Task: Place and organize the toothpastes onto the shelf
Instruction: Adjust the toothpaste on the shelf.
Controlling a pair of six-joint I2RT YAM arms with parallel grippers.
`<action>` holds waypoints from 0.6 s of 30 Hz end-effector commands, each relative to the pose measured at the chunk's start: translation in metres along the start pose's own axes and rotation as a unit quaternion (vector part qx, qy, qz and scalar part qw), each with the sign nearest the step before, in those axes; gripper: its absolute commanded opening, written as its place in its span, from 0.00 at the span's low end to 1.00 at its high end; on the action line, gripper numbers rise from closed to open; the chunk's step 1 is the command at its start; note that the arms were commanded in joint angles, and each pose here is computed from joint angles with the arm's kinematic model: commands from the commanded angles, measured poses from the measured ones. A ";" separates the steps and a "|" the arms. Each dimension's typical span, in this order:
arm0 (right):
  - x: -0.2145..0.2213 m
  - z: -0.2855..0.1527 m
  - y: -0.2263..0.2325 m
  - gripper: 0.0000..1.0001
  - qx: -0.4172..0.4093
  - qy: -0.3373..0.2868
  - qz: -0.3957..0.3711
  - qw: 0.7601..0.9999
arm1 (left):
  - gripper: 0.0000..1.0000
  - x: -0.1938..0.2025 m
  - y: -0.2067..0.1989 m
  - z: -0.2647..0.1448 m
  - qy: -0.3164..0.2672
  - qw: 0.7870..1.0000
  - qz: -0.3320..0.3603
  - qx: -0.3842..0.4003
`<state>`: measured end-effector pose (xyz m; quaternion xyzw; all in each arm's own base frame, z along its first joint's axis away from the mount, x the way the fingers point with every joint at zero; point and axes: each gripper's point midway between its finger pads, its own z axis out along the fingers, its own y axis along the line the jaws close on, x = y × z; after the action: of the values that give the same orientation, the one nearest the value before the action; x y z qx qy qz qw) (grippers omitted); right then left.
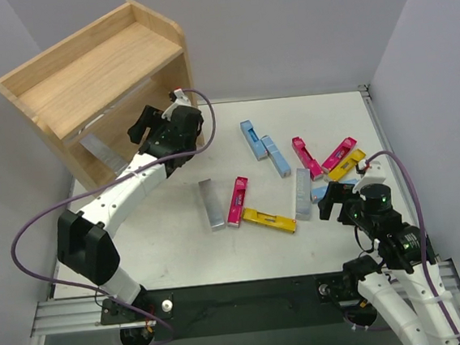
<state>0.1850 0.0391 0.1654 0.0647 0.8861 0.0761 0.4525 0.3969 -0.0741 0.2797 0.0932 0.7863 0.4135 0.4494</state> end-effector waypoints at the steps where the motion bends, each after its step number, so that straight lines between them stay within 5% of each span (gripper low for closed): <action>1: -0.002 0.002 0.001 1.00 0.000 -0.006 -0.005 1.000 | 0.78 -0.022 0.042 0.002 -0.023 0.999 -0.045 -0.022; 18: -0.002 -0.001 0.003 1.00 -0.012 -0.016 -0.004 1.000 | 0.77 0.023 0.036 0.064 0.063 0.993 0.052 -0.081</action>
<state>0.1841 0.0391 0.1678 0.0646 0.8824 0.0791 0.4594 0.4201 -0.0138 0.2716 0.0796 0.7814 0.4810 0.3895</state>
